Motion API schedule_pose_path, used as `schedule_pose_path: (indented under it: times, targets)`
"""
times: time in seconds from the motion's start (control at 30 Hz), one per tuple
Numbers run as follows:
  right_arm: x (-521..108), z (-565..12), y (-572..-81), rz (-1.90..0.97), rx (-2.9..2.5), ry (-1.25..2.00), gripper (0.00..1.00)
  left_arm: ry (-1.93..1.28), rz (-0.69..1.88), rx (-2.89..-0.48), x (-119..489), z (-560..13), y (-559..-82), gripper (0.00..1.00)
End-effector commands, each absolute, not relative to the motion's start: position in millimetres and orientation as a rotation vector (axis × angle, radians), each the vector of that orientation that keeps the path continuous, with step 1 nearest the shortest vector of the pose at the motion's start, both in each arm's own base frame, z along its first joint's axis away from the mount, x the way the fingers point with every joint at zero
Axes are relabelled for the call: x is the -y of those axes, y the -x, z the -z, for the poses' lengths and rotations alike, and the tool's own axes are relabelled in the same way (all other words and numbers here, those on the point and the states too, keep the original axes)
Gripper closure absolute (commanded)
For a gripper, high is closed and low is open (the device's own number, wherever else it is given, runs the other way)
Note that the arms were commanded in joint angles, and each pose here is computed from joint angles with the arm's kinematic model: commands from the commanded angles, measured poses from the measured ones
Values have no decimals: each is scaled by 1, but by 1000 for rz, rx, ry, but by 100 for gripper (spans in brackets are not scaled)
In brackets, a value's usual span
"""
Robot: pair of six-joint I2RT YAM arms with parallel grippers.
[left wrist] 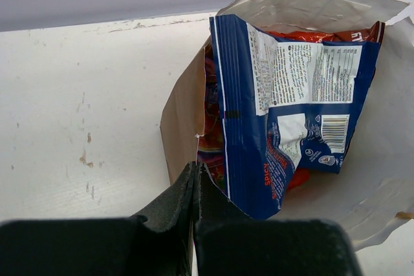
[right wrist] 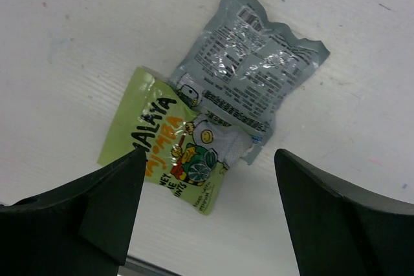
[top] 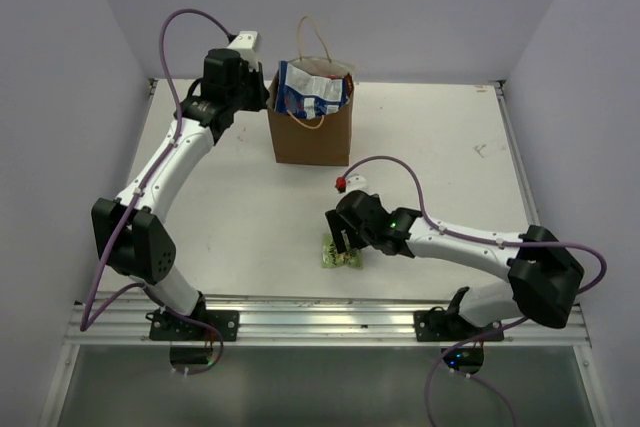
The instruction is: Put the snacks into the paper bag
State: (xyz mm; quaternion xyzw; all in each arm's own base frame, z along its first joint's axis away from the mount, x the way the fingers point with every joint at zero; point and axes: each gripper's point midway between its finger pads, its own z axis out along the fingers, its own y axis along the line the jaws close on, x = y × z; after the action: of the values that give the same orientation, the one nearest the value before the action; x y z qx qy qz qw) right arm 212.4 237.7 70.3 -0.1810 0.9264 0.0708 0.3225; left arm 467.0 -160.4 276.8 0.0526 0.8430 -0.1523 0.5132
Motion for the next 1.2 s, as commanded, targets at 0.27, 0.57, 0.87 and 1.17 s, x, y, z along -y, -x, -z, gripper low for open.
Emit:
schedule_pose_path:
  times: [0.27, 0.57, 0.87, 1.17]
  targets:
    - [-273, -18, -178, -353, -2522, 443, 21, -110, 374, -1888, 154, -321, -469, 100]
    - [-273, -16, -170, -227, -2513, 544, 68, -111, 366, -1892, 152, -320, -469, 100]
    - [-277, -234, -219, -192, -2097, 473, 100, -118, 368, -1890, 152, -321, -467, 100]
    - [-265, -425, -326, -91, -1690, 309, 100, -119, 375, -1891, 153, -320, -468, 100]
